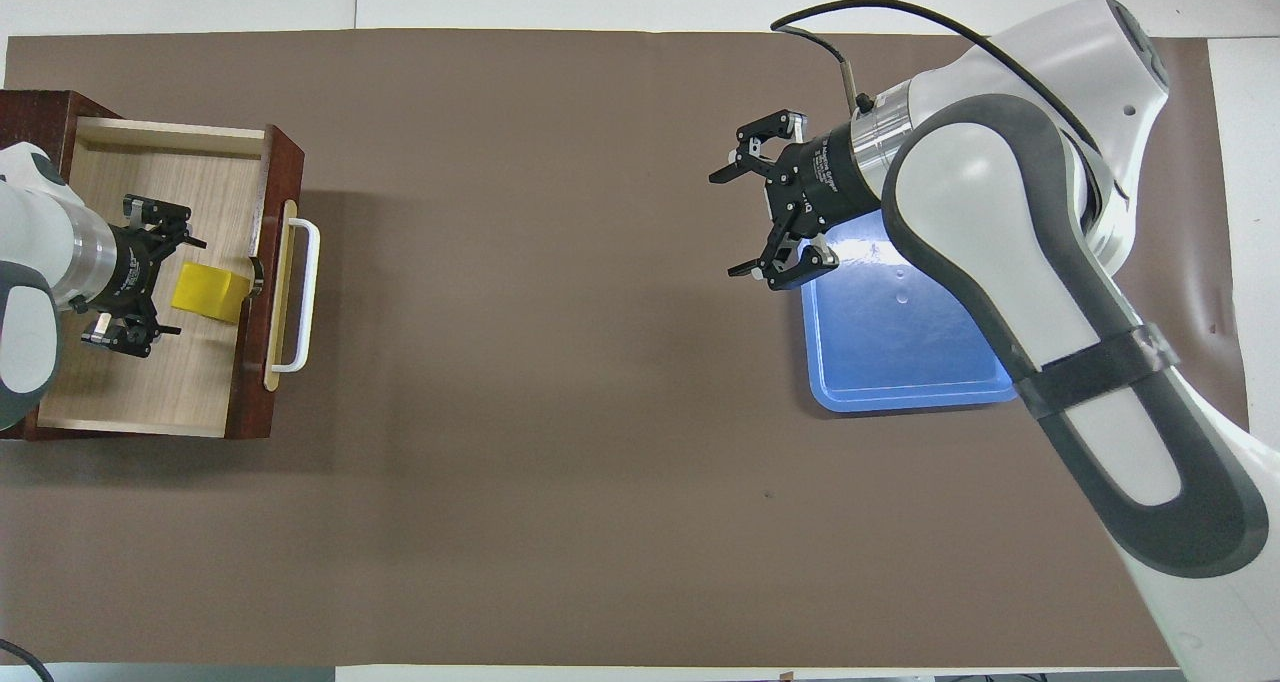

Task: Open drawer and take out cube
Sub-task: 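Close the left gripper on the yellow cube inside the drawer, then lift the cube with the left gripper toward the right gripper, then close the right gripper on the cube held by the left gripper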

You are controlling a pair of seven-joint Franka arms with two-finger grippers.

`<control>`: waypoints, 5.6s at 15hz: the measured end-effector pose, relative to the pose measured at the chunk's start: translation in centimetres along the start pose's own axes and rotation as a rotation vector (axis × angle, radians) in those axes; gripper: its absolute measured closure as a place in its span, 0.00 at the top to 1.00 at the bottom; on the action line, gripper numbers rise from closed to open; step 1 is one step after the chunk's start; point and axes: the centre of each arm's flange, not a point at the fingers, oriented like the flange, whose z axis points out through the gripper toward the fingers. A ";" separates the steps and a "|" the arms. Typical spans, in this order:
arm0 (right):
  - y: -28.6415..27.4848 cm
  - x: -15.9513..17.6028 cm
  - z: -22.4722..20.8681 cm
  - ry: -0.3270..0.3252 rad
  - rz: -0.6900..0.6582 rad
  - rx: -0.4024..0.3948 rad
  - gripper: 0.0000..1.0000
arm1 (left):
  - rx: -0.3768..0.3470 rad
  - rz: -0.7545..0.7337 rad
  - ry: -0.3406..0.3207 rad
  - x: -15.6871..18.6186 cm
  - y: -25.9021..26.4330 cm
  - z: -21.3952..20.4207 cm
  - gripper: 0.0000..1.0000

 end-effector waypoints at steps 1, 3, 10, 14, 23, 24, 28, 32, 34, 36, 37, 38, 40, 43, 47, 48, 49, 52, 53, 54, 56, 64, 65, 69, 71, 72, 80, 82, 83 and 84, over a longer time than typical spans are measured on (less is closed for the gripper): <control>0.0 -0.1 0.1 0.000 -0.001 -0.001 1.00 | 0.000 -0.001 0.000 0.0 0.0 0.0 0.97; 0.0 0.0 0.3 0.001 0.001 0.000 1.00 | -0.001 -0.005 0.000 -0.1 0.0 0.0 0.77; 0.2 0.3 0.5 0.003 0.006 -0.003 1.00 | 0.033 -0.038 -0.039 0.8 1.8 -4.4 0.55; 0.3 0.3 0.5 0.003 0.007 -0.002 1.00 | 0.024 -0.128 -0.090 -0.2 4.1 -10.3 0.55; 0.3 0.3 0.6 0.003 0.001 -0.004 1.00 | -0.013 -0.435 -0.114 -20.7 7.8 -9.7 0.55; 0.3 0.3 0.6 0.003 0.001 -0.004 1.00 | -0.008 -0.432 -0.115 -22.8 7.6 -9.7 0.55; 0.5 -0.6 1.3 0.002 -0.014 -0.016 1.00 | 0.024 -0.477 -0.110 -29.2 7.0 -8.8 0.55; 1.0 -3.7 2.9 0.022 -0.073 -0.030 1.00 | 0.043 -0.514 -0.093 -31.6 7.1 -7.5 0.55; 1.3 -5.3 3.8 0.062 -0.121 -0.046 1.00 | 0.030 -0.510 -0.070 -31.3 7.2 -7.6 0.55; 1.4 -6.5 4.4 0.071 -0.146 -0.052 0.99 | 0.013 -0.485 -0.048 -32.1 7.1 -7.8 0.55; 1.4 -7.0 4.7 0.071 -0.155 -0.054 0.99 | 0.009 -0.473 -0.042 -32.6 7.0 -7.9 0.55; 1.2 -7.4 5.2 0.071 -0.164 -0.058 0.98 | 0.006 -0.465 -0.038 -33.0 6.9 -7.9 0.55; 0.5 -8.2 6.4 0.081 -0.187 -0.064 0.97 | 0.003 -0.452 -0.034 -33.3 6.8 -7.9 0.55; -0.6 -9.3 7.8 0.094 -0.193 -0.068 0.96 | 0.002 -0.443 -0.034 -33.3 6.8 -7.9 0.55; -0.8 -11.9 9.6 0.113 -0.178 -0.075 0.94 | 0.002 -0.439 -0.034 -33.3 6.8 -7.9 0.55; -0.7 -12.3 9.9 0.114 -0.164 -0.077 0.94 | 0.003 -0.439 -0.034 -33.3 6.8 -7.9 0.55; -0.6 -12.6 10.2 0.114 -0.148 -0.077 0.93 | 0.003 -0.439 -0.034 -33.3 6.8 -7.9 0.55; -0.5 -13.3 10.4 0.112 -0.116 -0.076 0.93 | 0.003 -0.439 -0.033 -33.3 6.8 -7.8 0.55; -0.5 -13.4 10.3 0.105 -0.107 -0.075 0.93 | 0.003 -0.439 -0.033 -33.3 6.8 -7.8 0.55; -0.5 -13.5 10.2 0.094 -0.098 -0.072 0.93 | 0.003 -0.440 -0.033 -33.3 6.8 -7.8 0.55; -0.6 -13.6 10.1 0.070 -0.075 -0.064 0.93 | 0.003 -0.440 -0.034 -33.3 6.8 -7.8 0.55; -0.9 -13.8 10.0 0.050 -0.061 -0.043 0.92 | 0.003 -0.441 -0.033 -33.2 6.9 -7.8 0.55; -0.8 -13.8 10.1 0.051 -0.060 -0.045 0.92 | 0.003 -0.442 -0.033 -33.1 6.9 -7.8 0.55; -0.9 -13.3 10.7 0.054 -0.053 -0.054 0.92 | 0.003 -0.443 -0.033 -33.1 6.9 -7.8 0.55; -0.9 -13.1 11.0 0.056 -0.049 -0.058 0.92 | 0.003 -0.443 -0.033 -33.1 6.9 -7.8 0.55; -0.9 -13.0 11.1 0.056 -0.049 -0.060 0.92 | 0.003 -0.443 -0.033 -33.1 6.9 -7.8 0.55; -0.6 -13.8 11.8 0.057 -0.018 -0.056 0.92 | 0.002 -0.443 -0.033 -33.0 6.9 -7.8 0.55; -0.5 -13.7 11.9 0.058 -0.014 -0.059 0.92 | 0.002 -0.443 -0.033 -33.0 6.9 -7.8 0.55; -0.5 -13.6 12.0 0.058 -0.013 -0.059 0.91 | 0.002 -0.443 -0.033 -33.0 6.9 -7.8 0.55; -0.5 -13.6 12.0 0.058 -0.013 -0.058 0.91 | 0.002 -0.443 -0.033 -33.0 6.9 -7.8 0.55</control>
